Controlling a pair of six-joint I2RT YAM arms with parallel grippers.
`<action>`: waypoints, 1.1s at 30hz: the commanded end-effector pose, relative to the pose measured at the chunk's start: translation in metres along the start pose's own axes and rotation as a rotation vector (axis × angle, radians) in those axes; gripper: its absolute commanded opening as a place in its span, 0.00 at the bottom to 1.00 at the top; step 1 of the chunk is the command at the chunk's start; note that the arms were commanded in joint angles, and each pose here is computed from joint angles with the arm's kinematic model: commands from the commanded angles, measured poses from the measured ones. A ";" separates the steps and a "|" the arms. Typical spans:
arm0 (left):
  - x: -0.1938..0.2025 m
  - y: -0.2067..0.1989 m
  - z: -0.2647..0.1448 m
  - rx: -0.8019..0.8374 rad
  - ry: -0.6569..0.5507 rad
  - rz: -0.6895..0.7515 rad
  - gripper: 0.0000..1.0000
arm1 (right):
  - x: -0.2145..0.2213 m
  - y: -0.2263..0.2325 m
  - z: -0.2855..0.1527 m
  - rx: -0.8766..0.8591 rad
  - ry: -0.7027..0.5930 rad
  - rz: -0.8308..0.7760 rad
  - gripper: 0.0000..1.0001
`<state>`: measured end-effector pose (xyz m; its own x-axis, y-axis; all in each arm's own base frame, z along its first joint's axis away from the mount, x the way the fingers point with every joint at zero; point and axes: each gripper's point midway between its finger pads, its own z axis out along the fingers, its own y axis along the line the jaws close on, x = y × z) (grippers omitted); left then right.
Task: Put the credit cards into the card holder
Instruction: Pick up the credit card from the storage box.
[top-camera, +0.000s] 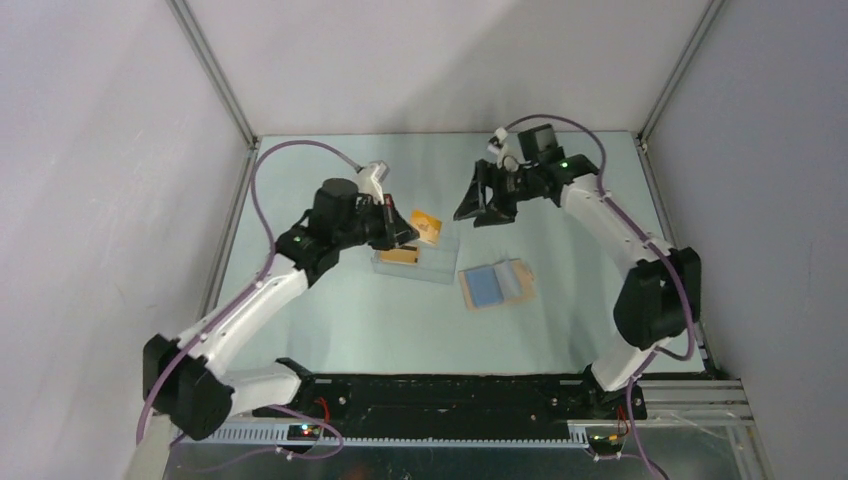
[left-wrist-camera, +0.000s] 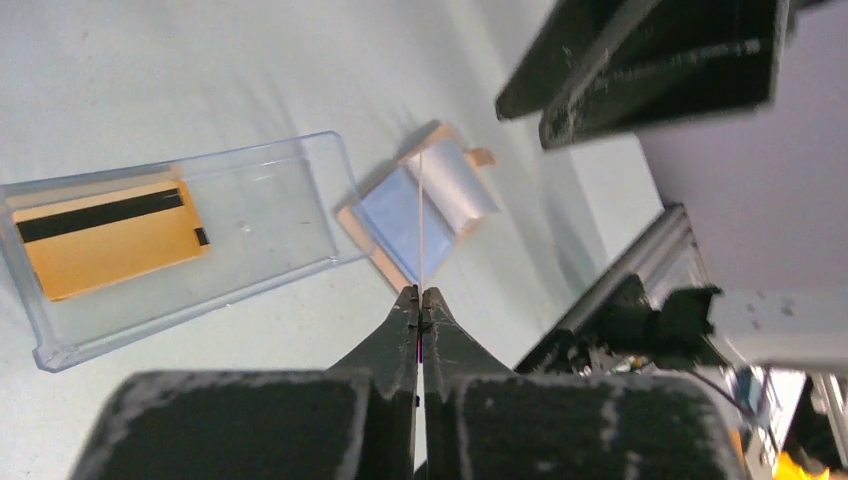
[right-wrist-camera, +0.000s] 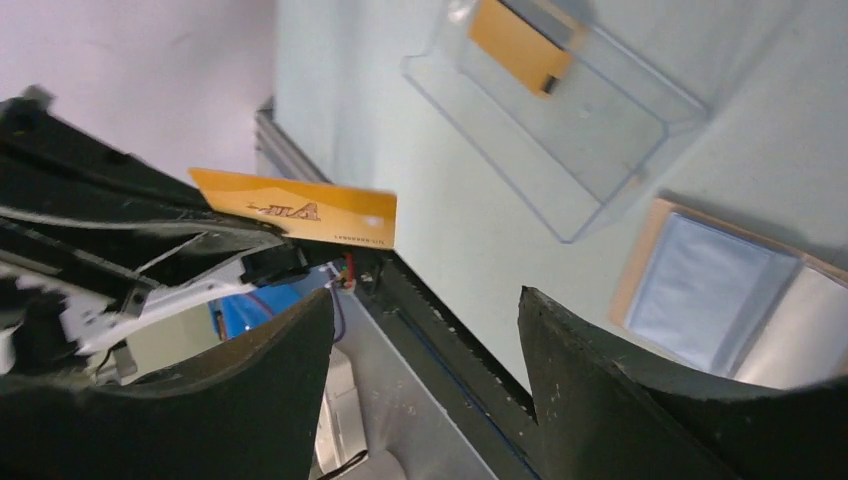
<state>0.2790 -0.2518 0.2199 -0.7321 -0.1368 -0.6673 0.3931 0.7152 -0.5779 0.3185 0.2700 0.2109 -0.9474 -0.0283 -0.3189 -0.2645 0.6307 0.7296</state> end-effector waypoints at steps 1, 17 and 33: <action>0.008 -0.046 -0.045 0.254 0.008 0.175 0.00 | 0.006 0.052 -0.039 -0.223 -0.028 -0.146 0.72; 0.054 -0.115 -0.133 0.688 0.087 0.316 0.00 | 0.103 0.139 -0.098 -0.677 0.212 -0.343 0.62; 0.048 -0.125 -0.125 0.673 0.110 0.266 0.00 | 0.144 0.156 -0.055 -0.607 0.374 -0.396 0.48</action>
<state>0.1259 -0.2597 0.2943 -0.6354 0.1090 -0.7644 0.7703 0.1588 -0.6176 0.1349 0.3141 0.3144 -0.7605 -0.4540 -0.4642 -0.5115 -0.0215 0.8590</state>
